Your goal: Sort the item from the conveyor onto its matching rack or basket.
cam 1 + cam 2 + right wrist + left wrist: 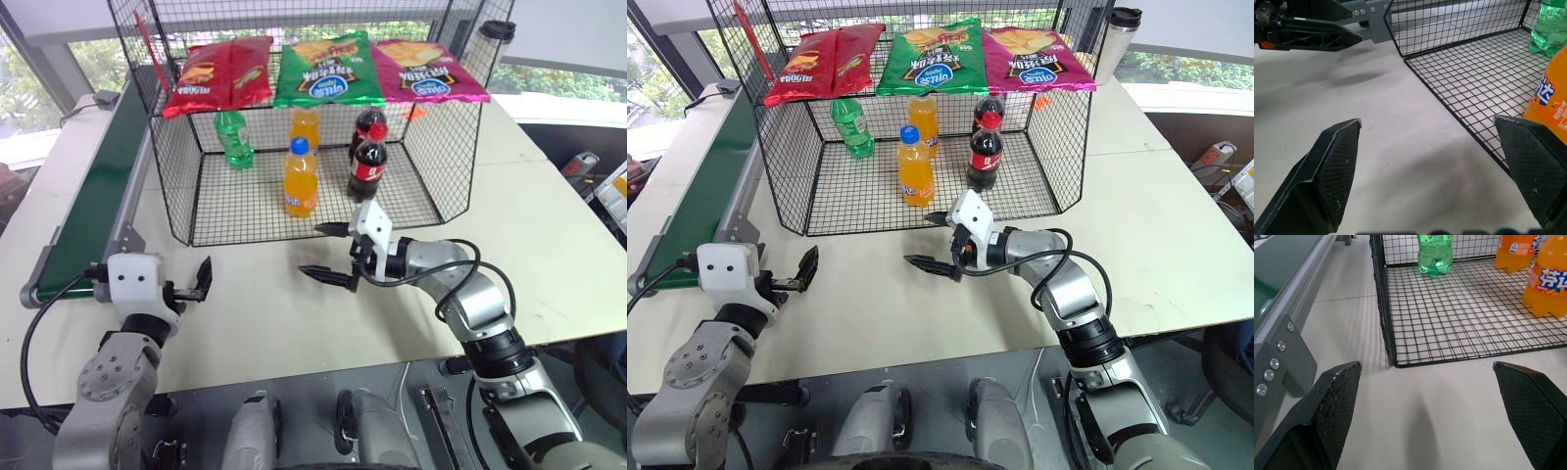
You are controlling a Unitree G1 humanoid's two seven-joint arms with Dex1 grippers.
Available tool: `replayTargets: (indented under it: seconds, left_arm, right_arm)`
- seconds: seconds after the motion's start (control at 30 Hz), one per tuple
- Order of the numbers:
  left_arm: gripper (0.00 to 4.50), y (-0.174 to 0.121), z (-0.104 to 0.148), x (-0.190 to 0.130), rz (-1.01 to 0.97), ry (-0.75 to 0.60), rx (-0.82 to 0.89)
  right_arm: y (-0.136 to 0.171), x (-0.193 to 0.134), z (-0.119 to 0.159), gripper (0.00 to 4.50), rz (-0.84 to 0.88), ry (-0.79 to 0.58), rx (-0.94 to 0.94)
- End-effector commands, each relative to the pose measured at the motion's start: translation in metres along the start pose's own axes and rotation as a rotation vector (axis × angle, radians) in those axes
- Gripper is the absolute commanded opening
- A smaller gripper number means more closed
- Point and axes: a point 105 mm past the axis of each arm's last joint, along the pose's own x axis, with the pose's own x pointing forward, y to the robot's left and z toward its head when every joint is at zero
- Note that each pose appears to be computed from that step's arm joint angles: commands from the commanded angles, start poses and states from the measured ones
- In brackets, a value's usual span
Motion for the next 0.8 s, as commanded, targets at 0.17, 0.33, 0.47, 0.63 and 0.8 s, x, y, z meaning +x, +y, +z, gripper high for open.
replayTargets:
  seconds: [0.17, 0.33, 0.47, 0.63, 0.8]
  left_arm:
    - [4.47, -0.001, 0.011, 0.001, -0.001, -0.047, 0.026]
    - [4.47, -0.001, 0.011, 0.001, 0.001, -0.052, 0.03]
    - [4.47, -0.002, 0.017, 0.002, -0.002, -0.074, 0.043]
    - [4.47, 0.006, 0.026, -0.004, 0.029, -0.095, 0.053]
    - [4.47, 0.019, 0.032, -0.015, 0.094, -0.101, 0.058]
  right_arm:
    - [0.001, 0.001, 0.011, 4.5, 0.005, -0.033, -0.035]
    - [0.001, 0.002, 0.011, 4.5, 0.008, -0.035, -0.036]
    - [0.002, 0.001, 0.014, 4.5, 0.017, -0.047, -0.043]
    - [0.008, 0.001, 0.027, 4.5, 0.063, -0.12, -0.04]
    - [0.018, 0.002, 0.043, 4.5, 0.137, -0.228, -0.019]
